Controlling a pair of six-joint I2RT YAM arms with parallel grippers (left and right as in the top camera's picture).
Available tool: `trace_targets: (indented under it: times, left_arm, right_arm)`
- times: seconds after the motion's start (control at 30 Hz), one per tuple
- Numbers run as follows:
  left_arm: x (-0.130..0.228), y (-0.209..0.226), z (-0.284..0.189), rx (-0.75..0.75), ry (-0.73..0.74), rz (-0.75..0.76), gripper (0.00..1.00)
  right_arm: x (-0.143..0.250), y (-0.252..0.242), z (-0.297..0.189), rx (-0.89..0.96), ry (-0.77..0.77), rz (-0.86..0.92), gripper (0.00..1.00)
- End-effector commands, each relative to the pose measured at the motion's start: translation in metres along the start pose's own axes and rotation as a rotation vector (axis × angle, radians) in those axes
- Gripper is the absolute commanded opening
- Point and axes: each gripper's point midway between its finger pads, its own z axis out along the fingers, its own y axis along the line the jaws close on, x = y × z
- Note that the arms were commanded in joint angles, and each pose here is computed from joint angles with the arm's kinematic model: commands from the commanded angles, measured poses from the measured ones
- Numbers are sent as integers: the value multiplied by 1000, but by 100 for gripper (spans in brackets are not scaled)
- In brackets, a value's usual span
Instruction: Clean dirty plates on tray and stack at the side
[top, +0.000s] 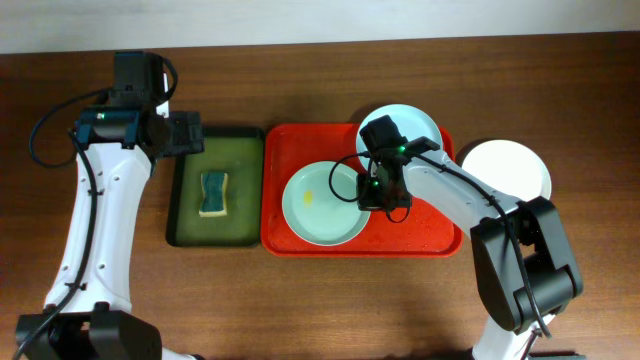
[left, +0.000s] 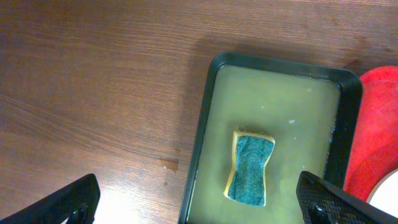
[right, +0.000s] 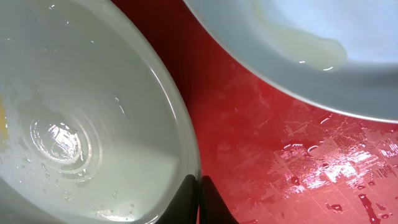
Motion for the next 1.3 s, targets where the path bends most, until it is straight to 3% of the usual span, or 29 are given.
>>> trace_targets:
  times: [0.0,0.3,0.57,0.63,0.8,0.9,1.27]
  left_arm:
    - [-8,6,-10,-12,-33,-20,99]
    - [-8,6,-10,-11,-35,-20,99]
    - [-8,4,-10,4,-32,-20,99]
    - [5,-20,-9,140,28,-10,99]
    - [44,-29,13,164,205,14,100]
    - [57,-33,24,176,249,18,100]
    - [66,-36,38,172,295,24,97]
  right_arm:
    - [1,2,-4,5,-17,-10,13]
    - [-2,2,-4,4,-29,-11,4]
    - [-5,-2,0,28,-40,-11,10]
    - [-4,-3,5,28,-29,-9,5]
    - [-5,-2,6,25,-34,-10,5]
    - [-4,-3,6,26,-31,-10,11]
    - [-1,-4,13,22,-24,-10,4]
